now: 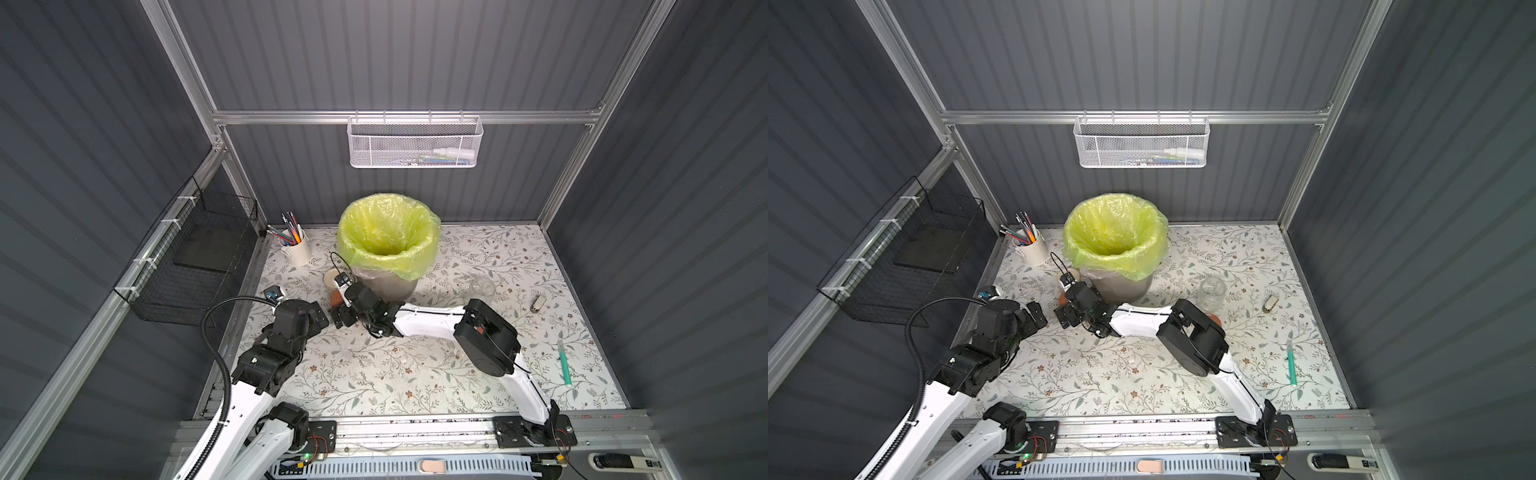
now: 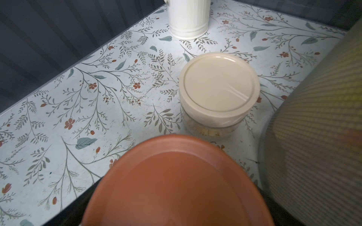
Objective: Empty expired oatmeal from jars
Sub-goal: Pick up the jar from the center of the board.
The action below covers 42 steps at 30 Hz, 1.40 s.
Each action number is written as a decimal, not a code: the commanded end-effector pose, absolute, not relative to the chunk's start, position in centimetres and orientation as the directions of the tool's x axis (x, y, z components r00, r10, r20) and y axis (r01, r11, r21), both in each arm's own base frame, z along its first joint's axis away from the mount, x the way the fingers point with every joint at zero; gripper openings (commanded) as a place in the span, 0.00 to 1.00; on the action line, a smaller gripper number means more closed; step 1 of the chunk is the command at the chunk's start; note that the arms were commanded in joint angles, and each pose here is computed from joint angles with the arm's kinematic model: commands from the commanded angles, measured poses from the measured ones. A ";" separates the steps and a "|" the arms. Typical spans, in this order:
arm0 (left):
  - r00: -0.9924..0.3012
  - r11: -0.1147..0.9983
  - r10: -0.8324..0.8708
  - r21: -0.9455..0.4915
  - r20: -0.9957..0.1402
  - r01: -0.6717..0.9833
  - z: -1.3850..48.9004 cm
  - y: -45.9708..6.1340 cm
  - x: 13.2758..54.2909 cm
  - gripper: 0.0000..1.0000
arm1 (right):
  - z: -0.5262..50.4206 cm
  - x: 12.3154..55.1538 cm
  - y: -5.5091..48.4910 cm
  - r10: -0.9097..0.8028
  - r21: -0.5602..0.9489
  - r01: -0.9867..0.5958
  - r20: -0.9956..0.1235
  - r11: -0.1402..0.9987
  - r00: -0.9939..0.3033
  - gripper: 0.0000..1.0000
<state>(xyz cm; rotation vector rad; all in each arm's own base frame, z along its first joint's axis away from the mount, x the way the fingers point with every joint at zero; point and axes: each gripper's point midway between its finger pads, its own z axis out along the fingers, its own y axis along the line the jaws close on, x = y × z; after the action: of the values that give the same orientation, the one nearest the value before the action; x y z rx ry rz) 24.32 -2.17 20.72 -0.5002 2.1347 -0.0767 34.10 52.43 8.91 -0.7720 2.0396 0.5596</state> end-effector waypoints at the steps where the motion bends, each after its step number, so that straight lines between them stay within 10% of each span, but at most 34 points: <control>1: -0.504 0.913 -0.387 -0.242 -0.772 -0.329 20.7 -1.9 23.8 1.00 | 9.4 35.1 52.7 -0.286 0.117 -0.683 -0.848 0.721 -0.447 0.98; 25: -0.471 0.928 -0.362 -0.261 -0.805 -0.267 22.4 -2.1 23.3 1.00 | 9.2 34.9 52.4 -0.291 0.127 -0.679 -0.836 0.723 -0.466 0.71; 42: -0.485 0.939 -0.248 -0.332 -0.839 0.093 25.1 -8.1 24.5 1.00 | 15.8 28.1 46.9 -0.254 0.219 -0.676 -0.811 0.703 -0.527 0.59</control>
<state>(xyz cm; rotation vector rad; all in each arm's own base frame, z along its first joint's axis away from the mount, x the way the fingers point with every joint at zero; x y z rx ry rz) 24.25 -6.17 23.96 -0.2189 2.0673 -0.3141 28.88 47.24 11.33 -0.7742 2.1658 0.5932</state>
